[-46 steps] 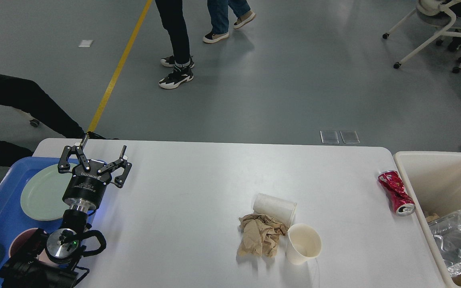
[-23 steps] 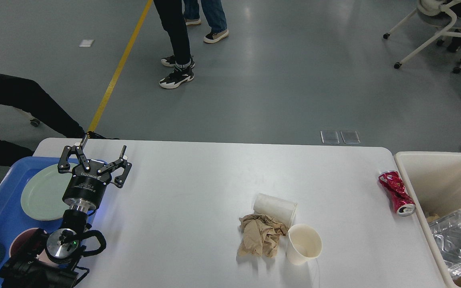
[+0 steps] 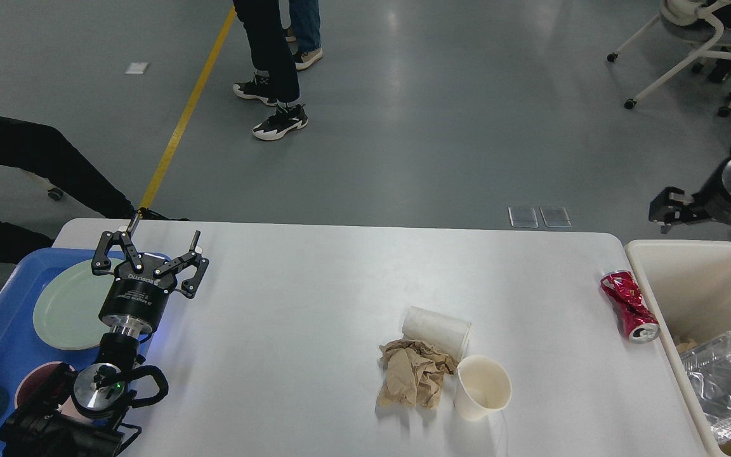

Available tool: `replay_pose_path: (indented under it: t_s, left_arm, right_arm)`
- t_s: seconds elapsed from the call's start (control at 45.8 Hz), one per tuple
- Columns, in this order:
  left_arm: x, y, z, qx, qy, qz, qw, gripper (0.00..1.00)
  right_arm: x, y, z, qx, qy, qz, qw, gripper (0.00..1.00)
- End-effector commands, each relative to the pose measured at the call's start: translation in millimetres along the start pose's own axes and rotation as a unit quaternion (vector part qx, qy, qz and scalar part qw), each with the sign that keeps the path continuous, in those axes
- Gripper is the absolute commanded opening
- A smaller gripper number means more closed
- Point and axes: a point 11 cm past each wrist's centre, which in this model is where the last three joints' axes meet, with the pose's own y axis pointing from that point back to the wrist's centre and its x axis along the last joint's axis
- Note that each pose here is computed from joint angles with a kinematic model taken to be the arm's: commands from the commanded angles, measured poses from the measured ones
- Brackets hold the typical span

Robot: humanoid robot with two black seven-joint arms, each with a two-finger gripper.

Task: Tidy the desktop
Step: 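Release the foil tray into the bin and raise the right gripper, then move the right gripper down to the white paper cup and grasp it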

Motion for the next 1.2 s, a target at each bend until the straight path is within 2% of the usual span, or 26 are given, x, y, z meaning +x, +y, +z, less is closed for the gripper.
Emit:
replay_pose_path:
  t_s: [0.0, 0.131, 0.262, 0.459, 0.83, 0.874, 1.005, 1.179]
  left_arm:
    - [1, 1, 0, 0.0, 0.0, 0.001, 1.0, 0.97]
    - [0, 0, 0, -0.001, 0.0, 0.001, 1.0, 0.97]
    - [0, 0, 0, -0.001, 0.0, 0.001, 1.0, 0.97]
    - [1, 1, 0, -0.001, 0.0, 0.001, 1.0, 0.97]
    - [0, 0, 0, -0.001, 0.0, 0.0, 1.0, 0.97]
    - [0, 0, 0, -0.001, 0.0, 0.0, 1.0, 0.97]
    - [0, 0, 0, -0.001, 0.0, 0.0, 1.0, 0.97]
    - [0, 0, 0, -0.001, 0.0, 0.001, 1.0, 0.97]
  right_arm:
    - [-10, 49, -38, 0.046, 0.039, -0.031, 0.998, 1.0]
    - [-29, 94, -61, 0.089, 0.068, -0.038, 0.993, 1.0]
    - [-60, 119, -72, 0.113, 0.081, -0.059, 0.988, 1.0]
    - [-84, 138, -91, 0.146, 0.043, -0.091, 0.984, 1.0]
    - [-91, 152, -119, 0.168, 0.065, -0.089, 0.98, 1.0]
    - [-94, 150, -126, 0.18, 0.069, -0.095, 0.977, 1.0]
    - [-106, 111, -139, 0.18, 0.06, -0.12, 0.974, 0.99]
    - [-149, 35, -154, 0.172, 0.038, -0.161, 0.971, 0.99]
